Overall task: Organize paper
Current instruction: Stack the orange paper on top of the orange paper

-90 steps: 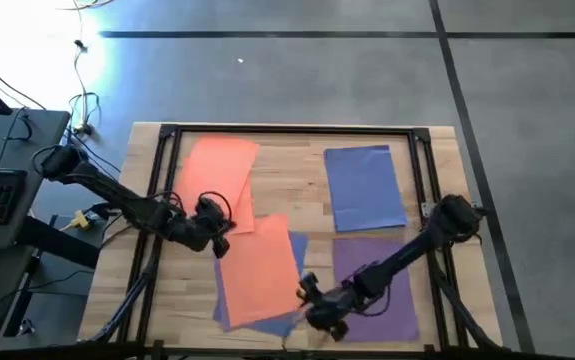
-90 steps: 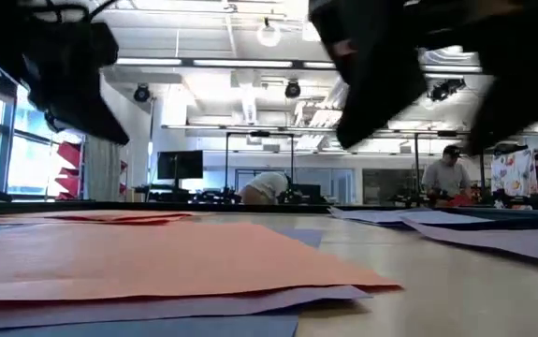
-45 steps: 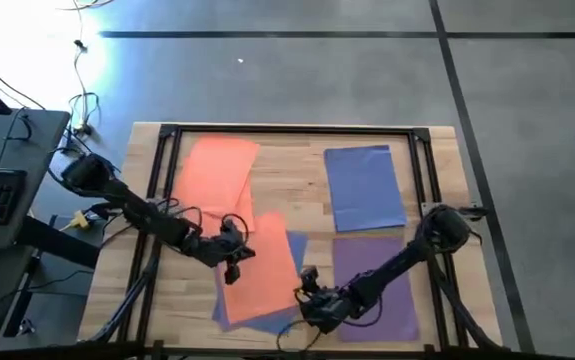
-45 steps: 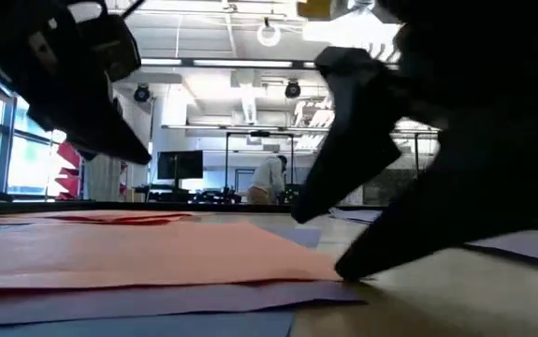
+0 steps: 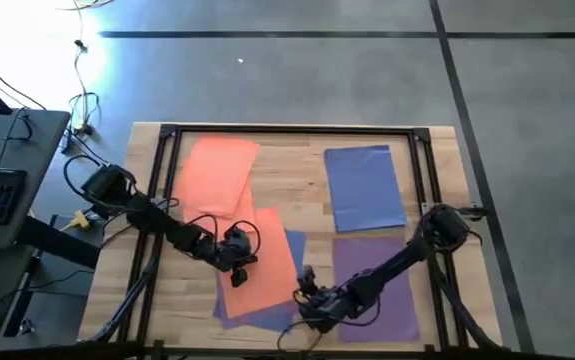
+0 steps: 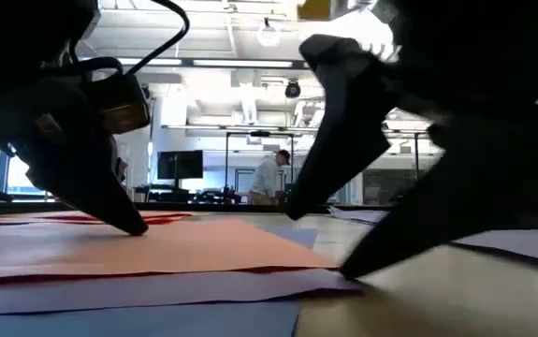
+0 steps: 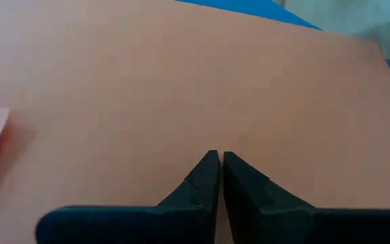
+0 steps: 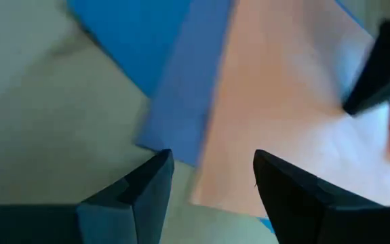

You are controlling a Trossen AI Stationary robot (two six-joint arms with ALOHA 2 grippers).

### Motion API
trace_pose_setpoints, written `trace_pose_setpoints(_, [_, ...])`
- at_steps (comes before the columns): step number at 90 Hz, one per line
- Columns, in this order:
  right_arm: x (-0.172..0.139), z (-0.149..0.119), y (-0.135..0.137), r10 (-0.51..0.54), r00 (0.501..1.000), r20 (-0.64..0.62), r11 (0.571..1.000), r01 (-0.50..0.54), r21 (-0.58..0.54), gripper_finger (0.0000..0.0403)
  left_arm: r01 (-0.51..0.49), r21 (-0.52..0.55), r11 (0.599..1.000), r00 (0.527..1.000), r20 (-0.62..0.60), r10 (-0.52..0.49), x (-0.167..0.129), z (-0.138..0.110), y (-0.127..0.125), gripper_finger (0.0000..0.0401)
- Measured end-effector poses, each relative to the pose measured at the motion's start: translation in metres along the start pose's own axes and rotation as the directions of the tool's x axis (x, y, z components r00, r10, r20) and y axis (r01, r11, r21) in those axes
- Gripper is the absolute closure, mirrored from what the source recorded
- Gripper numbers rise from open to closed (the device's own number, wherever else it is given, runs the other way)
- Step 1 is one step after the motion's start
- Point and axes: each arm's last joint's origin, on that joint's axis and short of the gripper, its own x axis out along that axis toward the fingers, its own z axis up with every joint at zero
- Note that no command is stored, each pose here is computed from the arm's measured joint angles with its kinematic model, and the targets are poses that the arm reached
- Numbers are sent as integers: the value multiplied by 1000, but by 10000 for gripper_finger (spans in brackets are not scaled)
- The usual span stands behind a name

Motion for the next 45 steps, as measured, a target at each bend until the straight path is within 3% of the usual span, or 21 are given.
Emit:
trace_pose_setpoints(12, [8, -5, 2, 0, 1000, -31, 1000, 1, 28, 200, 0, 4, 1000, 1000, -2, 0, 0, 0, 0, 401])
trace_pose_setpoints(45, [13, -7, 3, -213, 968, -136, 977, 210, -32, 192, 20, 19, 1000, 1000, 11, -20, 0, 1, -1, 401])
